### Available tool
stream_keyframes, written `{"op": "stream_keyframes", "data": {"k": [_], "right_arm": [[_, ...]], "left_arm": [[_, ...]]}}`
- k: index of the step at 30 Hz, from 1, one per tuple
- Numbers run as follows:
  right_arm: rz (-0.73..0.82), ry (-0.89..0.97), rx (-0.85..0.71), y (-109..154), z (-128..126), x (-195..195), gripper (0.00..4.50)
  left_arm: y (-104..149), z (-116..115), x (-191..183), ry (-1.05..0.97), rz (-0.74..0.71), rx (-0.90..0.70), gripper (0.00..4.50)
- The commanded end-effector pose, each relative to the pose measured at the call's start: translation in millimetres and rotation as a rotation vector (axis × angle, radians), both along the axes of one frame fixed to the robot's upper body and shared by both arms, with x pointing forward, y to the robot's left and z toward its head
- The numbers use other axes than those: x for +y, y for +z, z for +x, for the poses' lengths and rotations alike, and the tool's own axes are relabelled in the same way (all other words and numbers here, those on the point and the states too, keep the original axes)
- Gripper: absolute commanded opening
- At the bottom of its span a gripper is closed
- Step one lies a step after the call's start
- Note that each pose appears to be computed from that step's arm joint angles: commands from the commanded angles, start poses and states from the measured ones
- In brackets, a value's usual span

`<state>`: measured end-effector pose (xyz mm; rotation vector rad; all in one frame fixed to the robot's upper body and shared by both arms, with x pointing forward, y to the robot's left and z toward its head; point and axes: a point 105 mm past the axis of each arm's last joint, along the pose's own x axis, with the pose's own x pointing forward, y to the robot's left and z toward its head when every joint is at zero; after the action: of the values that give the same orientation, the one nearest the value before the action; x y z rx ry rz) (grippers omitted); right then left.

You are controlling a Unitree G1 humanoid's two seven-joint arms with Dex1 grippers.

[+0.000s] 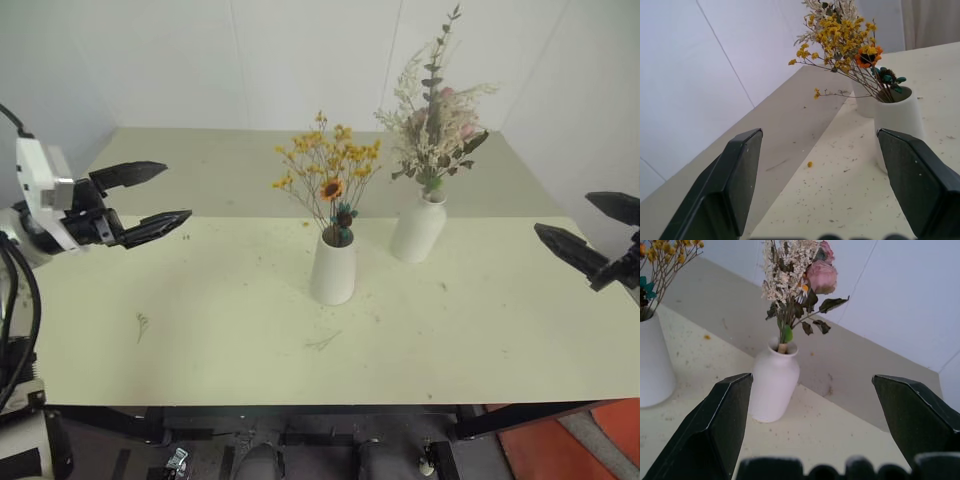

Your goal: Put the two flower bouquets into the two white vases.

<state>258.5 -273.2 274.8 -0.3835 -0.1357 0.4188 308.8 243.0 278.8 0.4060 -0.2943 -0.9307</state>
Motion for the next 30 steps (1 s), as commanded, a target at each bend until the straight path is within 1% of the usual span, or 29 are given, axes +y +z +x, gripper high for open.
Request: {"op": "stream_keyframes", "data": {"k": [1,5,8,10,12,17,20,23,25,27,30], "right_arm": [[0.034,0.03,-0.006,7,-2,9,4.5],[0.139,0.011,-0.021,16,5,7,4.5],[0.182,-0.037,-0.022,13,11,7,4.5],[0.158,-0.073,0.028,0,7,0,4.5],[0.138,-0.075,0.058,-8,6,3,4.5],[0.1,0.015,0.107,-22,-3,12,4.5],[0.058,0.095,0.176,-31,-10,14,4.5],[0.012,0.152,0.225,-30,-15,12,4.5],[-0.001,0.178,0.228,-26,-17,11,4.5],[-0.012,0.186,0.213,-24,-17,11,4.5],[0.014,0.176,0.196,-25,-7,13,4.5]], "left_arm": [[9,-4,-10,-0.036,-0.053,0.03,3.98],[3,-3,-10,-0.03,-0.057,0.038,3.98],[6,1,-13,-0.024,-0.03,0.018,3.98],[10,4,-19,-0.028,0.02,-0.015,3.98],[13,8,-18,-0.022,0.037,-0.028,3.98],[18,3,-23,-0.056,0.053,-0.029,3.98],[12,4,-21,-0.003,0.036,-0.004,3.98],[10,9,-18,0.089,0.011,-0.013,3.98],[9,7,-16,0.136,-0.003,-0.033,3.98],[8,3,-16,0.147,-0.004,-0.038,3.98],[15,-3,-24,0.096,0.038,-0.112,3.98]]}}
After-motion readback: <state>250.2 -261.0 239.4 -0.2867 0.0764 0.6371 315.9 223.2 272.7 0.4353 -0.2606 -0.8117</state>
